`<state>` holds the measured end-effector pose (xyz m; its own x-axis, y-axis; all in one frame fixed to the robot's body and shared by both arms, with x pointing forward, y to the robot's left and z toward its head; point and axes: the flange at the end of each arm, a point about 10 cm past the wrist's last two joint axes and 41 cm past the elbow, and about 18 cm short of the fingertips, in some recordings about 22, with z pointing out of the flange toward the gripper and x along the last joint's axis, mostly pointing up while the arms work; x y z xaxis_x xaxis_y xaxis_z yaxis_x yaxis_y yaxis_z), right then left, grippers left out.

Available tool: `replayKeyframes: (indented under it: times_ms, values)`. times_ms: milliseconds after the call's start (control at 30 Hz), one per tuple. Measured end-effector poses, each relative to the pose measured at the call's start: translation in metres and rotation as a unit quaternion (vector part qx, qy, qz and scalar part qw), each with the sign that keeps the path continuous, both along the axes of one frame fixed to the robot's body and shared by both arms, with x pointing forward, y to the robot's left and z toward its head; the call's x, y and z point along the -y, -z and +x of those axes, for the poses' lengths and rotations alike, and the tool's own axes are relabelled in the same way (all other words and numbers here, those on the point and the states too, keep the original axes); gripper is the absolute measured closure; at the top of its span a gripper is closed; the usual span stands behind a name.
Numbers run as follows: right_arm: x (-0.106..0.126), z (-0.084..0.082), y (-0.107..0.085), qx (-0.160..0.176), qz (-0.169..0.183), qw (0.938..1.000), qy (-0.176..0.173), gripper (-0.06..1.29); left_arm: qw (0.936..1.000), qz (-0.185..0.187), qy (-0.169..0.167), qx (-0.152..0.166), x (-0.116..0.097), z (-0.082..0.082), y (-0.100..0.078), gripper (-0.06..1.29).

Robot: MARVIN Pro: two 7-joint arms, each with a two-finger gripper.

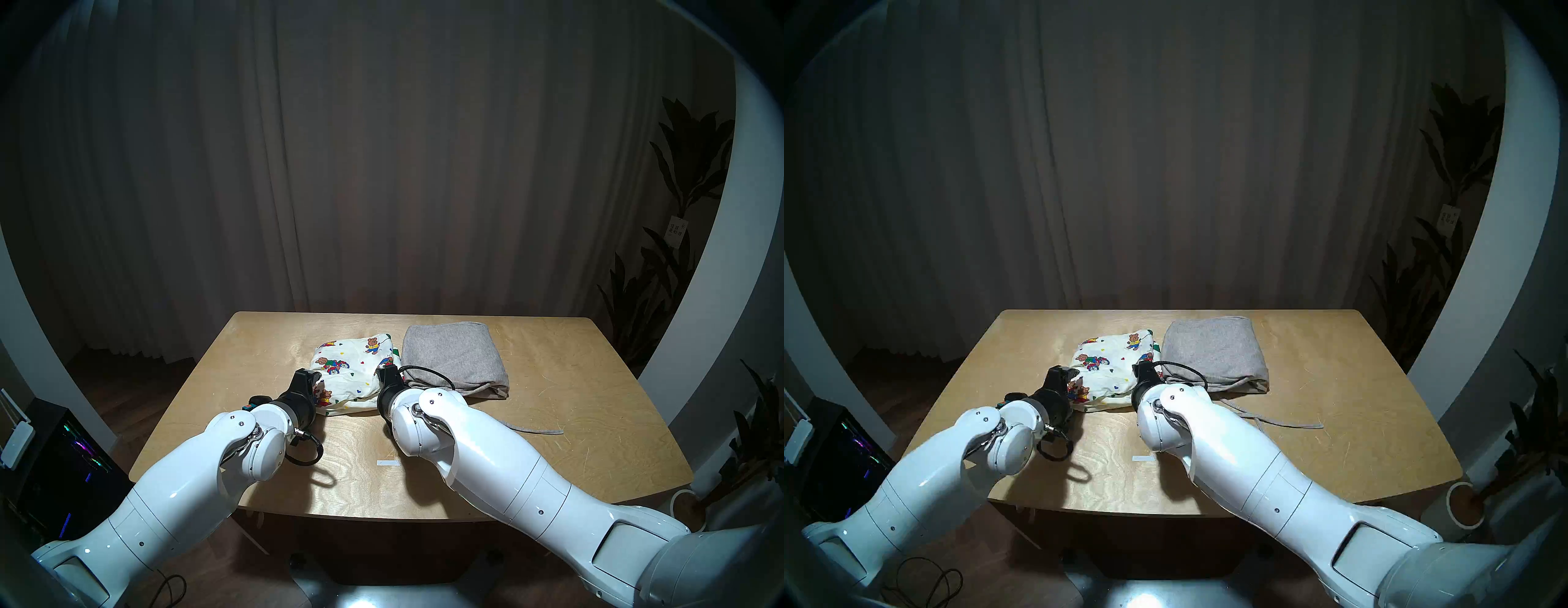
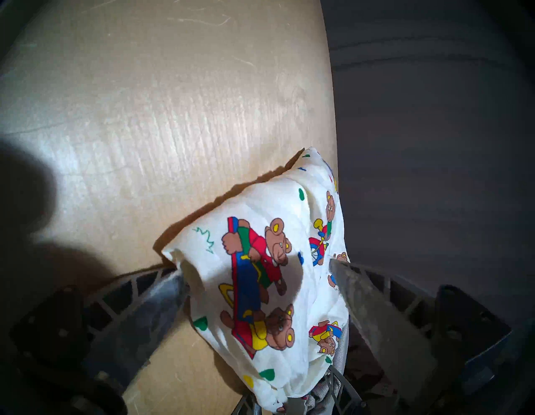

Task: Fold pants twice and stack them

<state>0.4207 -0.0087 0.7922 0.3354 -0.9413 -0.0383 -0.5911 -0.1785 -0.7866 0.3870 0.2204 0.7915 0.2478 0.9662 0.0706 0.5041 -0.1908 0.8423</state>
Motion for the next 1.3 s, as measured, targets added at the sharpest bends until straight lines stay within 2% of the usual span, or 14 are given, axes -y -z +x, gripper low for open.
replayKeyframes:
  times_ms: [233,500,967,1300]
  values:
    - [-0.001,0.001,-0.001,0.006,0.003,1.0,-0.004,0.06,0.9999,0.006,0.009,0.008,0.001,0.003,0.002,0.01]
    - [0.006,-0.011,-0.001,0.012,0.001,0.9998,-0.016,0.06,0.9998,0.006,0.01,0.013,0.002,0.003,0.003,0.01]
    - [0.016,-0.023,0.015,0.093,-0.001,0.9943,-0.051,0.07,0.9997,0.008,0.007,0.022,0.008,0.001,0.006,0.01]
    - [0.023,-0.022,0.023,0.138,0.001,0.9877,-0.073,0.19,0.9996,0.01,0.006,0.027,0.012,0.003,0.007,0.01]
